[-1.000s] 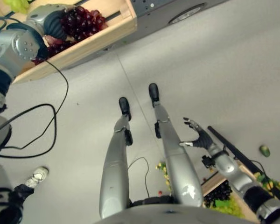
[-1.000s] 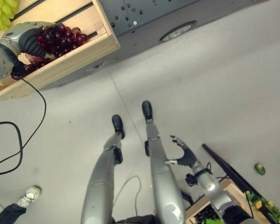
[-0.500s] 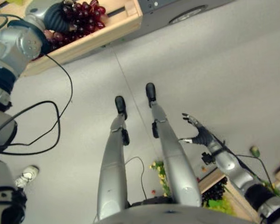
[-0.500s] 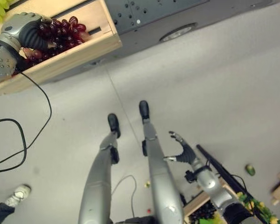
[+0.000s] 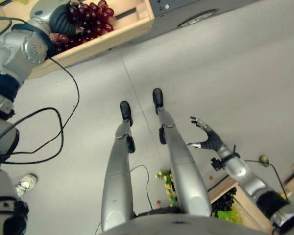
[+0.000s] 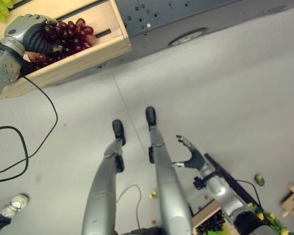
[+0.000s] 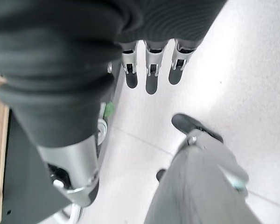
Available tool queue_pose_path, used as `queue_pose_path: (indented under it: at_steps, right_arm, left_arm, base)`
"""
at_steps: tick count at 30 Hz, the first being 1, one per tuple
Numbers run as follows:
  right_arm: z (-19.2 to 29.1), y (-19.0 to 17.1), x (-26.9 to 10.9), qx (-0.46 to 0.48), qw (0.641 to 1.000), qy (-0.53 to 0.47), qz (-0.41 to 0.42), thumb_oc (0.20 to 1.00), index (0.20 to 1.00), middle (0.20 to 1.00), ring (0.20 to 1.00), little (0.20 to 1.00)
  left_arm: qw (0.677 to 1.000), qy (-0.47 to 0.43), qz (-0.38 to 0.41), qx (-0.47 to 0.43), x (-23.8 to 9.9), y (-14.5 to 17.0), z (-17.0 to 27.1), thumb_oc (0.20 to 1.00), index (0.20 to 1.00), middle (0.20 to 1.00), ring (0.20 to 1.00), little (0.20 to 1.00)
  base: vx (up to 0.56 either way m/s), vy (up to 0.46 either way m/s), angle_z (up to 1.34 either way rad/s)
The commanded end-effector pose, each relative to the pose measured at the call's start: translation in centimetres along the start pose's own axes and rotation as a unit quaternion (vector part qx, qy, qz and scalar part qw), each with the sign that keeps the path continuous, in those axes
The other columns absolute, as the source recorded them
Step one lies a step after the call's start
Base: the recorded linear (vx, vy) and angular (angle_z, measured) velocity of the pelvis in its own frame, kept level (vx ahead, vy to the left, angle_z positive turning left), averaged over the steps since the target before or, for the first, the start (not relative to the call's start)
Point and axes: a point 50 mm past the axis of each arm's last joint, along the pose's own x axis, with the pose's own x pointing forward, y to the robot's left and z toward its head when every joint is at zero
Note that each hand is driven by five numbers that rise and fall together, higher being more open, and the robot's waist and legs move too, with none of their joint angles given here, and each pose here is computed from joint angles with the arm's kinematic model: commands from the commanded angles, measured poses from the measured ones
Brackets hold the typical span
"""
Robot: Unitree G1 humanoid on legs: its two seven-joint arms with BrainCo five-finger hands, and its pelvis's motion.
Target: Pick up the fruits from the basket on one side to the basket on the other side
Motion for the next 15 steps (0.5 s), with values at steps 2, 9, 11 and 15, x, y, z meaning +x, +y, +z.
queue_pose_path:
  at_steps: [2,9,11,15]
  right_arm:
    - [-0.4,-0.5,-1.2,-0.001,1.0,0.003,-0.01,1.0,1.0,1.0,1.0,1.0]
    - [-2.0,-1.8,-2.2,0.016,0.998,0.047,-0.039,1.0,1.0,1.0,1.0,1.0]
    - [-2.3,-2.6,-2.2,0.014,0.997,0.058,-0.055,1.0,1.0,1.0,1.0,1.0]
    - [-2.0,-3.8,-2.2,0.011,0.996,0.055,-0.068,1.0,1.0,1.0,1.0,1.0]
  left_arm:
    - [0.996,-0.004,0.006,-0.092,-2.2,-1.2,-0.9,0.2,0.2,0.2,0.2,0.2]
    - [0.975,0.016,0.057,-0.214,-5.7,-1.4,-2.9,0.2,0.2,0.2,0.2,0.2]
    - [0.956,0.016,0.084,-0.282,-7.3,-1.6,-3.4,0.2,0.2,0.2,0.2,0.2]
    - [0.921,0.007,0.118,-0.371,-9.4,-1.8,-3.7,0.2,0.2,0.2,0.2,0.2]
  base:
    - [-0.02,0.008,-0.01]
    - [-0.01,-0.003,0.1]
    - [0.03,-0.008,0.22]
    - [0.05,0.009,0.15]
